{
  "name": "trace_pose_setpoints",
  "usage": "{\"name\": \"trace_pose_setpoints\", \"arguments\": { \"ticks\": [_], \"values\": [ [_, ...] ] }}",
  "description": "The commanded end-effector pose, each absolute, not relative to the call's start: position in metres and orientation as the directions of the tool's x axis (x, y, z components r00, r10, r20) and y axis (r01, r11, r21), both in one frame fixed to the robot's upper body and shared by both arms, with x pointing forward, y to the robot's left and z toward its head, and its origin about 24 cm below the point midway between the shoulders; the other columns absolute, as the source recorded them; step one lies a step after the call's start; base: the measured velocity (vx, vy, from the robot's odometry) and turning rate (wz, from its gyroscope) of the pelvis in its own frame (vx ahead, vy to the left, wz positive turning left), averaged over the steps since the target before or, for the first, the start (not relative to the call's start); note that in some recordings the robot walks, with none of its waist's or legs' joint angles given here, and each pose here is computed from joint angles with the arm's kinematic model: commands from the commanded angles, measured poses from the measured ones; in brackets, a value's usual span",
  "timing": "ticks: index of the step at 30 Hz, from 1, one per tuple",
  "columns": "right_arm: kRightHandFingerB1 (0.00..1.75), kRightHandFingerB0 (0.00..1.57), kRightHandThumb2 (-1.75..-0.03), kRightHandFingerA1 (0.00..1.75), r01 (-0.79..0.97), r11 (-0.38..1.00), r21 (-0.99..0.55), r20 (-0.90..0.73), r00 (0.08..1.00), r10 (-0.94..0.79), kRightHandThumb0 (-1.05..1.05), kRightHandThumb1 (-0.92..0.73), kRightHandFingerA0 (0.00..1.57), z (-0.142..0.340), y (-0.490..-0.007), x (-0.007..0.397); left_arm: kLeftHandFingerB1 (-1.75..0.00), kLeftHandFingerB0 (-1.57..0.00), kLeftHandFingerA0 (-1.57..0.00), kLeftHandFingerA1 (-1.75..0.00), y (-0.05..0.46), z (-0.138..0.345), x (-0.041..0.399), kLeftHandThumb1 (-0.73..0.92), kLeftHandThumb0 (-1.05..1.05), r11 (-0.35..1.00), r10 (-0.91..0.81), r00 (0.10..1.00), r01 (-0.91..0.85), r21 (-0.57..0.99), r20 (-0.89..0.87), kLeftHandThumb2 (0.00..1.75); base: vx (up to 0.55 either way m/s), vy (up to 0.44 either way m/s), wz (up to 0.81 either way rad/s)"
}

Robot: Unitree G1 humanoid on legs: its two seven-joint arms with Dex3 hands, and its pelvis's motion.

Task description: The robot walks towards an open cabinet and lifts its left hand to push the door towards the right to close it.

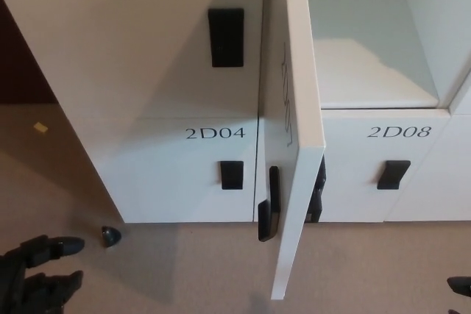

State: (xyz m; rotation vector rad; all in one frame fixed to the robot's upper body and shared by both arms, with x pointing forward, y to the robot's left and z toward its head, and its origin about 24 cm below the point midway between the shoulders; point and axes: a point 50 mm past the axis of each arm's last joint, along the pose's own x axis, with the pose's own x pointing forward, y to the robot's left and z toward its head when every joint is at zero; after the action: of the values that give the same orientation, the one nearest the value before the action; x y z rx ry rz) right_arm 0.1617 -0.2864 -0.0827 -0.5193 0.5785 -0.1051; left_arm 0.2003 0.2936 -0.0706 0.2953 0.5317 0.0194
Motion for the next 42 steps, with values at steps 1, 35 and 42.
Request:
{"name": "trace_pose_setpoints", "arguments": {
  "ticks": [1, 35, 42],
  "values": [
    [0.42, 0.56, -0.62, 0.46, -0.048, 0.862, -0.505, -0.500, 0.830, -0.247, -0.37, -0.69, 0.67, -0.080, -0.291, 0.163, -0.58, -0.56, -0.69, -0.63, 0.300, -0.065, 0.202, 0.49, -0.39, 0.944, 0.092, 0.872, 0.077, 0.320, -0.481, 0.84, 0.00, 0.000, 0.00],
    [0.41, 0.55, -0.61, 0.46, -0.083, 0.856, -0.511, -0.489, 0.846, -0.210, -0.38, -0.68, 0.66, -0.075, -0.287, 0.185, -0.59, -0.58, -0.72, -0.63, 0.304, -0.058, 0.209, 0.50, -0.42, 0.929, 0.099, 0.883, 0.083, 0.360, -0.458, 0.85, 0.00, 0.000, 0.00],
    [0.41, 0.55, -0.61, 0.46, -0.085, 0.853, -0.514, -0.482, 0.852, -0.205, -0.38, -0.69, 0.66, -0.074, -0.288, 0.190, -0.59, -0.59, -0.72, -0.63, 0.304, -0.055, 0.213, 0.52, -0.41, 0.925, 0.093, 0.888, 0.090, 0.369, -0.450, 0.86, 0.01, -0.003, -0.02]
  ]
}}
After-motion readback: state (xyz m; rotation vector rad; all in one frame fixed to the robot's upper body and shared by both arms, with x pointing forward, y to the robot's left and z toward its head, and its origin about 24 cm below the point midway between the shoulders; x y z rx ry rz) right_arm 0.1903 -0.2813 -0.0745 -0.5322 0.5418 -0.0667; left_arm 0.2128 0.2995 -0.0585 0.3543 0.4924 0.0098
